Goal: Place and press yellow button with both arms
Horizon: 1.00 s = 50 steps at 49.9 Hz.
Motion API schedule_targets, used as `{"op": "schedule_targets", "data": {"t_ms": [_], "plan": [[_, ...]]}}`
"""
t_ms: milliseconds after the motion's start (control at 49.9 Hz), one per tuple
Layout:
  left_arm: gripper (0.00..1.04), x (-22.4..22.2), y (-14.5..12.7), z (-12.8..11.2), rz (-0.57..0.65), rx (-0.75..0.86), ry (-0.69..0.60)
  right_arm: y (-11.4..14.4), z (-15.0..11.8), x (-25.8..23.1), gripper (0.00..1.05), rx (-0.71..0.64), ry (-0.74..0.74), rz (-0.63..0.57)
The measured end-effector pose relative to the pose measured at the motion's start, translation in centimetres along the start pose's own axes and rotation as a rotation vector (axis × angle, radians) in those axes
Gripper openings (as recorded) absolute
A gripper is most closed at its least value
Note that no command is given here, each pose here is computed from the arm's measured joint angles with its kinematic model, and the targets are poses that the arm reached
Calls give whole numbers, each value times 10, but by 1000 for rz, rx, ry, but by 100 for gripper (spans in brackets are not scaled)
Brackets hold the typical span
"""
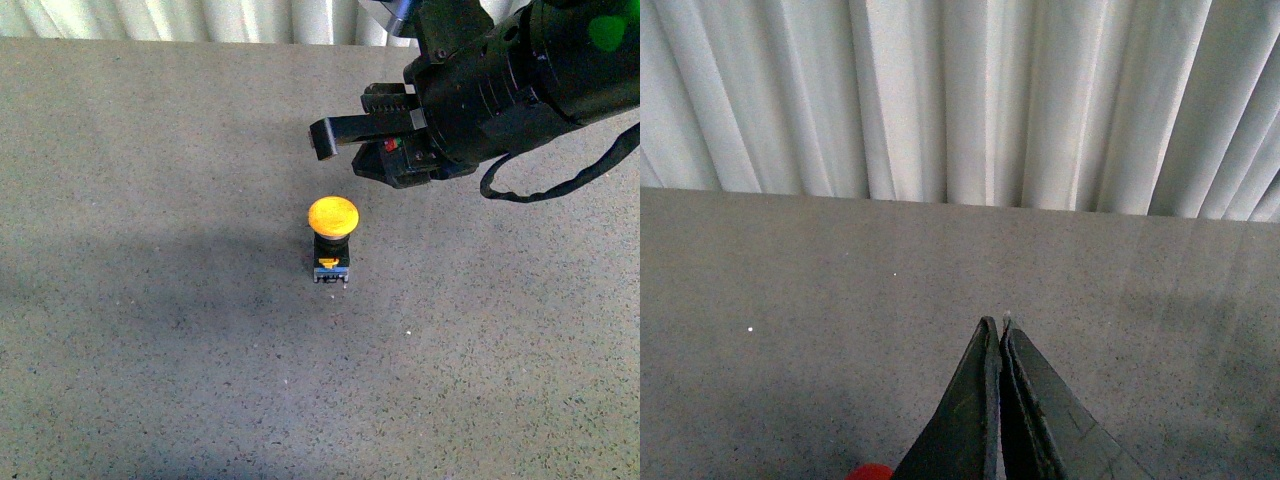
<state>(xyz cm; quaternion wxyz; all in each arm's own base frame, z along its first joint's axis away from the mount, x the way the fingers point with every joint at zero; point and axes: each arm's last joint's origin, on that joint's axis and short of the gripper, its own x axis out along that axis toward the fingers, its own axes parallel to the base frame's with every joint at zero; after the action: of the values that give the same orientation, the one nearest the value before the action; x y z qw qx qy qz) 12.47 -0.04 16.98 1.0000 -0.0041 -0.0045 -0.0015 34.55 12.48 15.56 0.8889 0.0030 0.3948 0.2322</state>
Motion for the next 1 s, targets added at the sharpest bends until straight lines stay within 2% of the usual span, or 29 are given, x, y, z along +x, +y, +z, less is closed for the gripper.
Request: {"op": "schedule_targets", "data": {"t_ms": [381, 1003], "plan": [[1, -10, 0, 1, 0, 0, -3, 14, -3, 3, 1, 5, 27, 76], [1, -27, 0, -3, -1, 0, 9, 12, -12, 10, 1, 19, 70, 60]]}}
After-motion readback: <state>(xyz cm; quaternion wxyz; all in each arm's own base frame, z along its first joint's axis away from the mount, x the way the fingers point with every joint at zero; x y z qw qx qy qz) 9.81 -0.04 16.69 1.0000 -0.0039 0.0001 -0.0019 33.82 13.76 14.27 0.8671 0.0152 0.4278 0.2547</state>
